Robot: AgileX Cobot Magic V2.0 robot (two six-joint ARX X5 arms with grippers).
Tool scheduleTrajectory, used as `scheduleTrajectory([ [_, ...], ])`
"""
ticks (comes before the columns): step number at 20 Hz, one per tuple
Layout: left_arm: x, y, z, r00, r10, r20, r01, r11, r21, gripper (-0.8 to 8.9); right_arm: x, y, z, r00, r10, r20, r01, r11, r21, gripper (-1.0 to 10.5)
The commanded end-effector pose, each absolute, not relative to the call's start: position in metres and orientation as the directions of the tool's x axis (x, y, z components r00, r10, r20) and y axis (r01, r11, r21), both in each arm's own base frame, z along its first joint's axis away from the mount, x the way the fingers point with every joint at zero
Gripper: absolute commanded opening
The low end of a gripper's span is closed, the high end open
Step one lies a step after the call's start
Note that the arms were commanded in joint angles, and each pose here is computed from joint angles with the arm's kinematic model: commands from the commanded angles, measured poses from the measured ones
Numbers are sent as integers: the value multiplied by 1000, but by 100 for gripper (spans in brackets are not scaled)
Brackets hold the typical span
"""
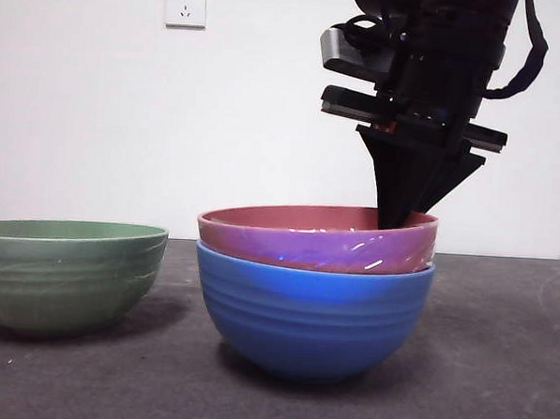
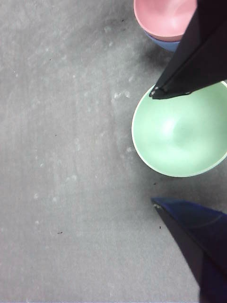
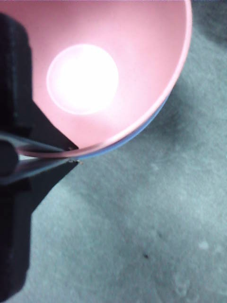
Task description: Pick up the green bowl on the top,put the green bowl on the left,pick up the red bowl in the middle,put the red bowl on the right
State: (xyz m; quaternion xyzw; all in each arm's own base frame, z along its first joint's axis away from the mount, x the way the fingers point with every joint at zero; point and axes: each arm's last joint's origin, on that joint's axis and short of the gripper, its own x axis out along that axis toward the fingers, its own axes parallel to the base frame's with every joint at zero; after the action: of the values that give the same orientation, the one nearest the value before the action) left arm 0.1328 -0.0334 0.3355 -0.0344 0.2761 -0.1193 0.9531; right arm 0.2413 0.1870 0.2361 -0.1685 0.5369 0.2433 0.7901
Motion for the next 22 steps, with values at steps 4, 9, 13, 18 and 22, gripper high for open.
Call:
scheduleTrajectory([
  [4, 133, -33, 334, 817, -250, -519, 206, 968, -142, 346, 248, 193, 258, 351, 243, -904, -576, 817, -4, -12],
  [9, 133, -33, 334, 818, -250, -518, 206, 968, -142, 346, 251, 194, 288, 400, 272, -875, -572, 820, -7, -12],
  [13, 134, -34, 334, 821, -251, -513, 207, 968, -142, 346, 241, 168, 320, 487, 279, -828, -530, 848, -26, -12],
  [18, 135, -34, 337, 834, -254, -490, 211, 967, -143, 346, 226, 103, 340, 523, 46, -851, -304, 943, -135, -12],
  [22, 135, -34, 337, 836, -255, -487, 211, 967, -143, 346, 224, 64, 317, 475, -42, -879, -166, 977, -136, -12],
])
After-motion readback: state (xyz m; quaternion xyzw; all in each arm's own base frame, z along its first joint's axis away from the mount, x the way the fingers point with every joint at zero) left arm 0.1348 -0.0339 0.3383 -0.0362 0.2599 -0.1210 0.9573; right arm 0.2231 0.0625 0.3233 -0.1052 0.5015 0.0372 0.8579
